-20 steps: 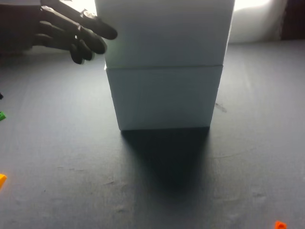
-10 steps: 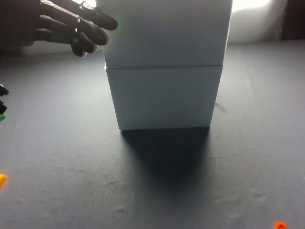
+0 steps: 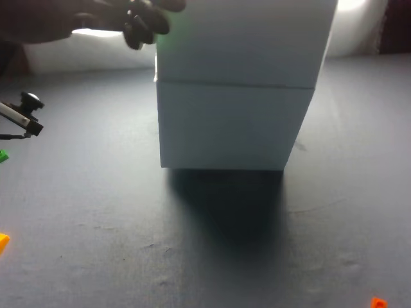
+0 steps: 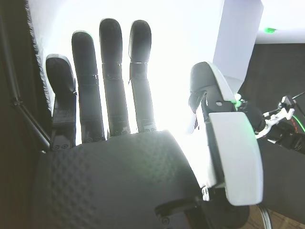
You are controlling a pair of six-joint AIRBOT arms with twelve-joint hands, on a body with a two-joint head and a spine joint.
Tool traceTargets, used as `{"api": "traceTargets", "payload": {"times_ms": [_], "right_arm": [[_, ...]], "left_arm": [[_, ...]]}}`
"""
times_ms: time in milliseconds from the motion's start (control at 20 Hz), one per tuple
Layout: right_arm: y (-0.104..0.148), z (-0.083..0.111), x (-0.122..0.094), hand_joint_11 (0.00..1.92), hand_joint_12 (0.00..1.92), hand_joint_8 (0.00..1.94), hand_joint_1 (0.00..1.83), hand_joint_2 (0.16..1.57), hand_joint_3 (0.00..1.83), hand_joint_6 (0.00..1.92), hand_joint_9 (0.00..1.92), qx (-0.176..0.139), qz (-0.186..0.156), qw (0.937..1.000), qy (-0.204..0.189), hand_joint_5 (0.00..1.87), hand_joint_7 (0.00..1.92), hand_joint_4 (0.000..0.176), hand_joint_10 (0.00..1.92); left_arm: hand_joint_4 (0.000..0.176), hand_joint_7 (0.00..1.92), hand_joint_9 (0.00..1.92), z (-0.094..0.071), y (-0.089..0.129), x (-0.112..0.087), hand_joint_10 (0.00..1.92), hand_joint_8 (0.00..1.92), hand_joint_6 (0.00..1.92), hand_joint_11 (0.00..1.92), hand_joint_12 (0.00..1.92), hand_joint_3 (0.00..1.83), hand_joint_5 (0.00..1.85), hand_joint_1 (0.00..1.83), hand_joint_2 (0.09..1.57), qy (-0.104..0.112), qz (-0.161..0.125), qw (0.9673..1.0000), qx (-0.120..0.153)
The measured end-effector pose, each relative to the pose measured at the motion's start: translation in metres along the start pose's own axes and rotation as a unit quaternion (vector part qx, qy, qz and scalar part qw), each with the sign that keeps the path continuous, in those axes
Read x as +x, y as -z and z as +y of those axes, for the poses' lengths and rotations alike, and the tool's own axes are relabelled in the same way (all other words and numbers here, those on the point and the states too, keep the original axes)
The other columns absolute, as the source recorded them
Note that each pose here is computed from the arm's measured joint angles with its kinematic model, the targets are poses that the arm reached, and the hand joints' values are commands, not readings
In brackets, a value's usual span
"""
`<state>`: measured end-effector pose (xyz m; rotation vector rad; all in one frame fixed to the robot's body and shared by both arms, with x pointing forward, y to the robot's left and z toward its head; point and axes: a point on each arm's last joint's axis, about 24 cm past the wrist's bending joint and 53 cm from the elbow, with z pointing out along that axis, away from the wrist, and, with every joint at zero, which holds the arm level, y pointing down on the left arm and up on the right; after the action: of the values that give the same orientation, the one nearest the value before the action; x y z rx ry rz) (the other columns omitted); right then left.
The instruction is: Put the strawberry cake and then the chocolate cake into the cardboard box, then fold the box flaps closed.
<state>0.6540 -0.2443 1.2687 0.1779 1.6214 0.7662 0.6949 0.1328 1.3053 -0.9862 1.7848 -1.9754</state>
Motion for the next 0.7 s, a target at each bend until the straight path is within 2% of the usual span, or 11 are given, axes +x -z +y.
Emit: {"api": "traceTargets", "payload": {"times_ms": [150,250,400,500,700], "right_arm": [[0.0,0.0,0.0,0.22,1.92,1.11,0.15,1.3,0.0,1.08,0.47,-0.001,0.0,1.0,0.0,0.64,0.67,0.0,1.42],[0.0,0.0,0.0,0.23,1.92,1.1,0.15,1.29,0.0,1.04,0.48,0.0,0.0,1.0,0.0,0.64,0.68,0.0,1.42],[0.0,0.0,0.0,0.23,1.92,1.08,0.16,1.3,0.0,1.01,0.48,-0.001,0.0,1.0,0.0,0.66,0.68,0.0,1.41],[0.0,0.0,0.0,0.2,1.92,1.05,0.17,1.29,0.0,1.0,0.45,0.0,0.0,1.0,0.0,0.64,0.66,0.0,1.4],[0.0,0.0,0.0,0.22,1.92,1.04,0.11,1.3,0.0,0.95,0.47,0.0,0.0,1.0,0.0,0.63,0.67,0.0,1.42]], "left_arm": [[0.0,0.91,0.69,0.008,-0.003,0.005,1.18,0.61,0.0,0.39,1.66,0.0,0.99,0.27,1.24,0.003,0.012,0.9999,-0.007],[0.0,0.91,0.69,0.019,0.001,-0.002,1.2,0.62,0.0,0.4,1.67,0.0,1.0,0.27,1.24,0.001,0.003,0.9998,-0.02],[0.0,0.88,0.67,0.024,0.014,-0.022,1.25,0.67,0.0,0.38,1.71,0.0,0.99,0.26,1.25,0.0,-0.025,0.9994,-0.026],[0.0,0.88,0.67,0.023,0.022,-0.035,1.25,0.67,0.0,0.38,1.72,0.0,0.99,0.31,1.24,-0.004,-0.041,0.9988,-0.026],[0.0,0.91,0.7,0.021,0.026,-0.04,1.17,0.6,0.0,0.42,1.63,0.0,0.98,0.26,1.24,-0.003,-0.042,0.9988,-0.025]]}}
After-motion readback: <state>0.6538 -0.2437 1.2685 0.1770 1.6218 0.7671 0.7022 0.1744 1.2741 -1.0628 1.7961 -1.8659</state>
